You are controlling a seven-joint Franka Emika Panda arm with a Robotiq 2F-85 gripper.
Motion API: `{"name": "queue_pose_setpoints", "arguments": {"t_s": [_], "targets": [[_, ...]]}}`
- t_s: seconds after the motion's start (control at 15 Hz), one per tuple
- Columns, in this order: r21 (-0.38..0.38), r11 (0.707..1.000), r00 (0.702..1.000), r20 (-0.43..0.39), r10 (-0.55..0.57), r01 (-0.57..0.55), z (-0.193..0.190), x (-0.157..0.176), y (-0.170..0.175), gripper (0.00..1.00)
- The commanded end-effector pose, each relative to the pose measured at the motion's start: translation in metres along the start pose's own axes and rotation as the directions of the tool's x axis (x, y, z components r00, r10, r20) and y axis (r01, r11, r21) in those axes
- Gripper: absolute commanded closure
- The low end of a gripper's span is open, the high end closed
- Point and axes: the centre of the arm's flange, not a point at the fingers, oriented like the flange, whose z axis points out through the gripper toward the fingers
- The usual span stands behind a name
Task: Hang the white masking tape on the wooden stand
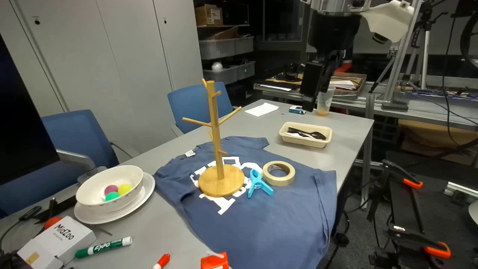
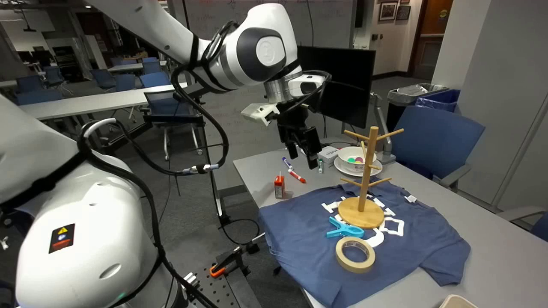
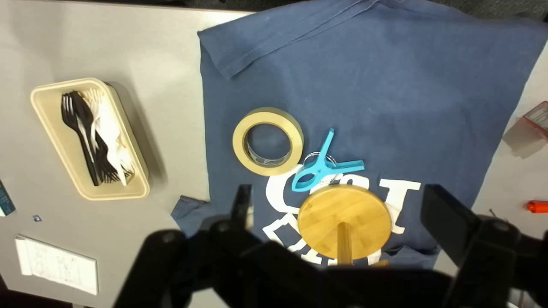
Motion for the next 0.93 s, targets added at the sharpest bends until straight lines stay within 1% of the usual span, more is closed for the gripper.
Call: {"name": "queue_pose_setpoints", "arguments": {"t_s": [0.0, 0.53, 0.87], "targets": [[0.000, 1.000, 1.000, 0.000, 0.000, 0.000, 0.000, 0.000, 0.000, 0.00], [0.010, 1.000, 1.000, 0.007, -0.003, 0.003, 0.002, 0.002, 0.001, 0.00], [0.023, 1.000, 0.999, 0.041, 0.007, -0.007, 0.021, 0.006, 0.008, 0.00]]}}
